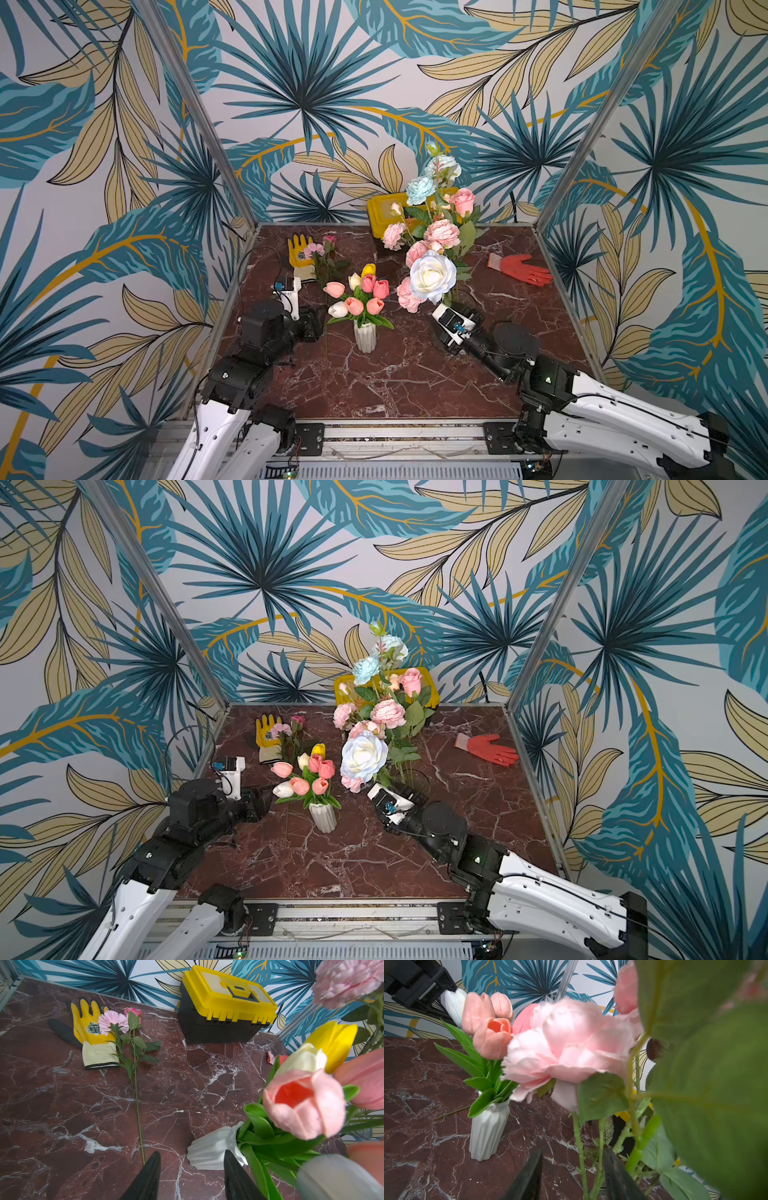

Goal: Pick out pink flowers from the vase
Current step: Pick up the many flowers from the vase.

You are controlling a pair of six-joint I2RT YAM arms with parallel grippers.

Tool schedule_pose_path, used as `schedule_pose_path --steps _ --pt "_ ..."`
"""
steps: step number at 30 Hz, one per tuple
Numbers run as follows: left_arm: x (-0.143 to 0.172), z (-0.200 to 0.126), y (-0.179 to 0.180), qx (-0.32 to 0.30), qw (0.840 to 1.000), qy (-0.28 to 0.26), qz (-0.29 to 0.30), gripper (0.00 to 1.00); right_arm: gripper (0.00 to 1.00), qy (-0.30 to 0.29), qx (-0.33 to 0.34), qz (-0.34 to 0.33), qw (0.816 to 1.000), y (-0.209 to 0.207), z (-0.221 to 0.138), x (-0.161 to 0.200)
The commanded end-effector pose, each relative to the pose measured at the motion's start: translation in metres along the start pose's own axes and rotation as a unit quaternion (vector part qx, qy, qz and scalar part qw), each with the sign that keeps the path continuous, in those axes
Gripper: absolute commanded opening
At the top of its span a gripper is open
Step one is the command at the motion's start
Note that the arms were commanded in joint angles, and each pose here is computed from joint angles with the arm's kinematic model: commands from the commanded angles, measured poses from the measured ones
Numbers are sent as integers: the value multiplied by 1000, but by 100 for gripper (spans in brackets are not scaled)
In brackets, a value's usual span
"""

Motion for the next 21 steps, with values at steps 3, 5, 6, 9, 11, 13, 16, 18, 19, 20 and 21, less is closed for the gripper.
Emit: schedule_pose_path --steps 3,5,6,9,11,13,16,18,19,20,21 --pt "5 1 4 1 1000 5 -1 50 49 25 9 -3 1000 7 13 5" --pt "5 1 3 2 1000 5 0 50 47 25 10 -5 1000 9 18 4" --pt "5 1 3 3 1000 5 0 50 46 25 10 -5 1000 9 19 3" --pt "5 1 3 2 1000 5 0 50 43 28 10 -6 1000 11 23 3" --pt "5 1 3 2 1000 4 0 50 43 29 14 -7 999 11 24 3" --pt "5 1 3 2 1000 3 0 50 42 27 17 -4 999 10 24 3" --pt "5 1 3 2 1000 4 0 50 39 35 19 -9 999 10 25 4" --pt "5 2 3 1 1000 4 0 50 35 42 25 -13 999 10 27 5" --pt "5 2 3 1 1000 4 0 50 33 43 28 -12 999 10 27 5" --pt "5 2 3 2 1000 5 1 50 31 43 29 -12 999 10 27 6" --pt "4 2 3 1 1000 4 1 50 27 42 30 -11 999 9 27 5"
Point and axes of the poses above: each gripper's point midway between its finger pads, its own z axis out along the fingers, its own y axis along the line the jaws close on, x = y × z, the point moved 9 cm from there along -z, back along the fingers, and after that the axes turned 14 degrees about -z, right-handed, at the moved point
